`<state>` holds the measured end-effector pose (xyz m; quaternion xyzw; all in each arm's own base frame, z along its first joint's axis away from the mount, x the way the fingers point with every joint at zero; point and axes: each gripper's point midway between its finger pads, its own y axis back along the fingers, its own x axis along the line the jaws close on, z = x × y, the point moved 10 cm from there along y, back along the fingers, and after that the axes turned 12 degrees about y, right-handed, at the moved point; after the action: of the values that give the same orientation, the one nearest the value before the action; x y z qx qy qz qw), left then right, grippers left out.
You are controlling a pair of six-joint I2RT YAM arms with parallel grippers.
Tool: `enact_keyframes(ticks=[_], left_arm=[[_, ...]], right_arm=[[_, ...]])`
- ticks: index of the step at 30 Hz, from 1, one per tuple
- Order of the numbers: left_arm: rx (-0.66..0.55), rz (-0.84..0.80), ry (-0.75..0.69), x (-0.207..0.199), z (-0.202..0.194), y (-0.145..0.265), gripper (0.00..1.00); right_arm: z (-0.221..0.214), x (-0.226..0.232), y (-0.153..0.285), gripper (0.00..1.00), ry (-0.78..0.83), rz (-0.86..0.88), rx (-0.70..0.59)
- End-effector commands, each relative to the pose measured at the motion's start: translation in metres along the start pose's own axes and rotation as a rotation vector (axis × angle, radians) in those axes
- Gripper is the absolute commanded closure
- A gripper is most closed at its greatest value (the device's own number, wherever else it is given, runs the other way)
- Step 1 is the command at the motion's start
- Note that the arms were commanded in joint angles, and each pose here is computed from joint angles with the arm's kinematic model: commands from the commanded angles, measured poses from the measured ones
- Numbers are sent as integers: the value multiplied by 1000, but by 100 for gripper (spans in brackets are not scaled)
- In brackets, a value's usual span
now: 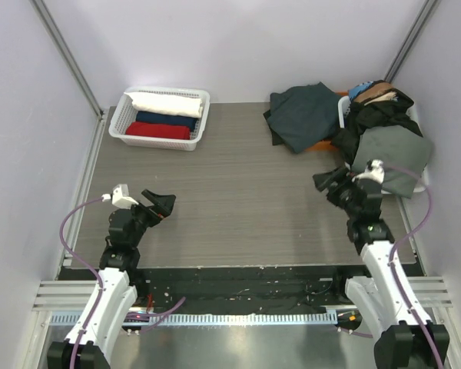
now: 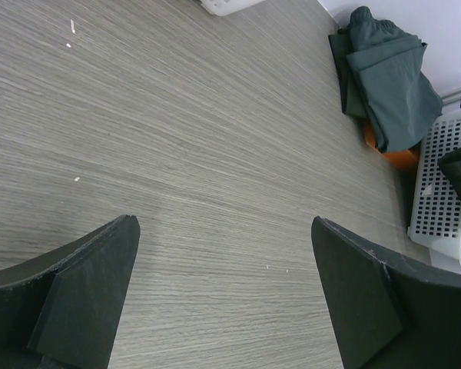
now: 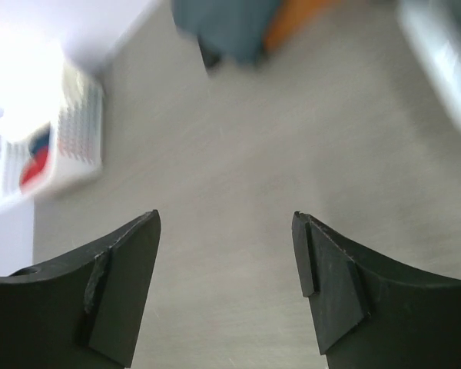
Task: Roll the t-shirts
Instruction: Pick up the T-shirt and place it in the bin.
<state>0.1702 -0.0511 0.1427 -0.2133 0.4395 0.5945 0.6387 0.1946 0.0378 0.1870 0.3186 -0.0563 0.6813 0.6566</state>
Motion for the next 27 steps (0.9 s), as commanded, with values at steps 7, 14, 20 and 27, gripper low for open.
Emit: enact_keyframes(ticks=[7, 14, 20, 27], left_arm=[[-14, -63, -13, -13, 7, -2, 0], [-12, -68, -7, -12, 6, -3, 0], [-4, -70, -2, -13, 5, -3, 0], [-3, -68, 2, -12, 5, -4, 0]], right_arm=[[119, 16, -7, 22, 101, -537, -123], [141, 6, -30, 8, 110, -713, -169], [146, -16, -61, 10, 130, -812, -126], [142, -41, -85, 31, 61, -830, -102]])
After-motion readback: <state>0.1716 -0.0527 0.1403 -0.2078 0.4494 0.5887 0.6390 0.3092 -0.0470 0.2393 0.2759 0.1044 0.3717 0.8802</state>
